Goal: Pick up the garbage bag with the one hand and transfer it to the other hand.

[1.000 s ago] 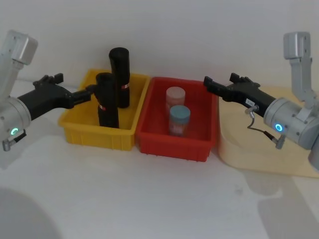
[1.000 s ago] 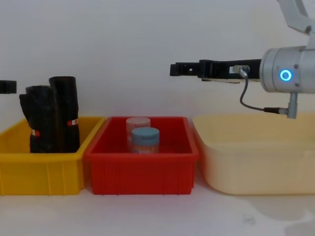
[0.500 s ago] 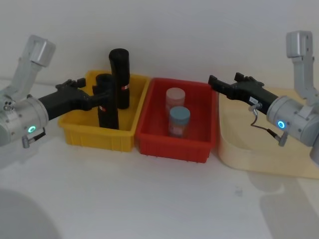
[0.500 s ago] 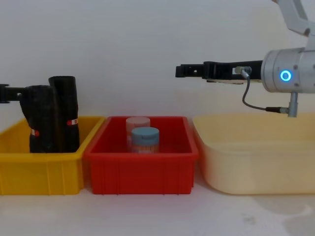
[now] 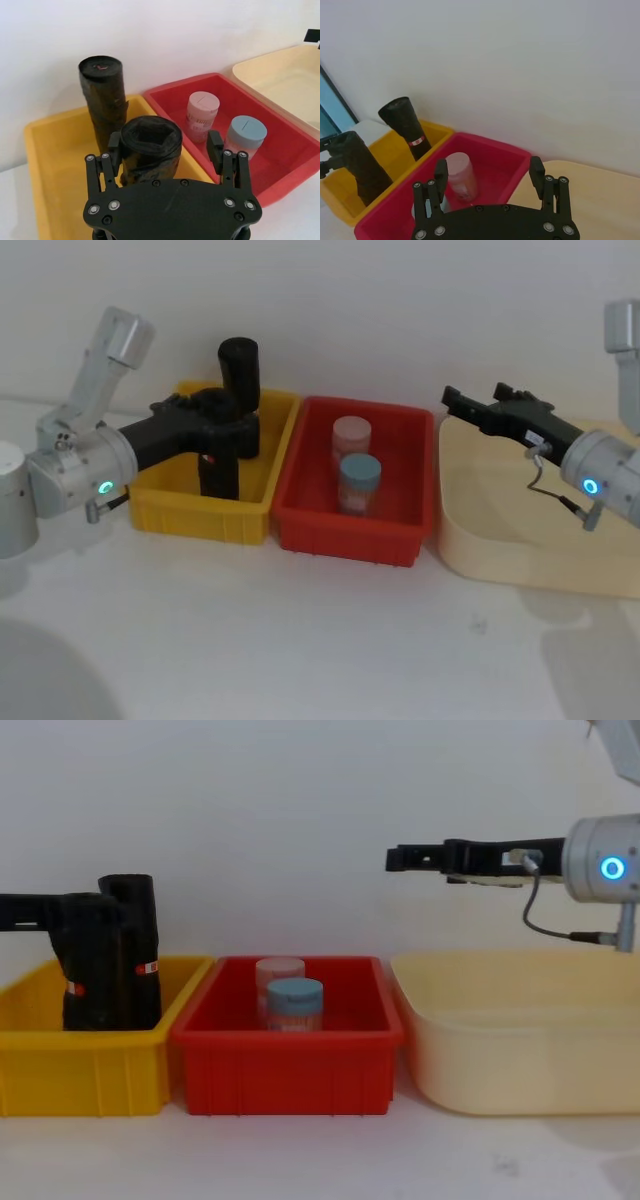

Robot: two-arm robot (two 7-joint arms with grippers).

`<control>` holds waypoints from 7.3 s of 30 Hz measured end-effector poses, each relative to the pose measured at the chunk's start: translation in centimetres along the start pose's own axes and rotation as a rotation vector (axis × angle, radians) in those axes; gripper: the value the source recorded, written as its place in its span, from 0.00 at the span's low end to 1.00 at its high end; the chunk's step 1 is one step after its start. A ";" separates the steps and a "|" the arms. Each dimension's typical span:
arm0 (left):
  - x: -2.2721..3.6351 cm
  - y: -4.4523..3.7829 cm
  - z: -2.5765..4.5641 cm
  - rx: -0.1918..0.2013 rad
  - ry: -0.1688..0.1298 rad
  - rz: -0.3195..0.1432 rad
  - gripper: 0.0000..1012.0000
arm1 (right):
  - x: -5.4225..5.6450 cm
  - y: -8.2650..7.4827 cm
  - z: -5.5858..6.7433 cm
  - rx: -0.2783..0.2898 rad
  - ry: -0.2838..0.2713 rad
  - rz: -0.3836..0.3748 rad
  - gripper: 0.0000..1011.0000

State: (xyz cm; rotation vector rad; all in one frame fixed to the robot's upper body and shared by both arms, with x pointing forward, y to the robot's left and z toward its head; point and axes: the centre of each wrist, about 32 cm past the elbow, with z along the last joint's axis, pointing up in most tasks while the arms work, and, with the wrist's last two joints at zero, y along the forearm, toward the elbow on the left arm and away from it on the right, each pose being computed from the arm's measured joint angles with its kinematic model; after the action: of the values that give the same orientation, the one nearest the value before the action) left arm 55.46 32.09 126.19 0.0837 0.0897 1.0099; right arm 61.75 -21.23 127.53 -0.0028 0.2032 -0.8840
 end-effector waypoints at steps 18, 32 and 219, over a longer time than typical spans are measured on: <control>-0.81 -2.42 0.21 0.004 -0.034 -0.007 0.99 | 1.7 -1.9 0.1 0.008 0.053 0.017 0.99; -1.02 -2.95 0.30 0.004 -0.042 -0.008 0.81 | 1.9 -2.6 0.1 0.010 0.082 0.045 0.99; -1.10 -3.18 0.34 0.005 -0.046 -0.008 0.35 | -3.4 7.0 -5.4 -0.212 -0.178 0.207 0.64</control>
State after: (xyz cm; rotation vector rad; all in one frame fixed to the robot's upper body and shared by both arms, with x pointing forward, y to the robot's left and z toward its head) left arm 57.59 29.46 126.21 0.1107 0.0505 0.9991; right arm 64.03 -13.75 122.25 -0.2526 0.1275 -0.6487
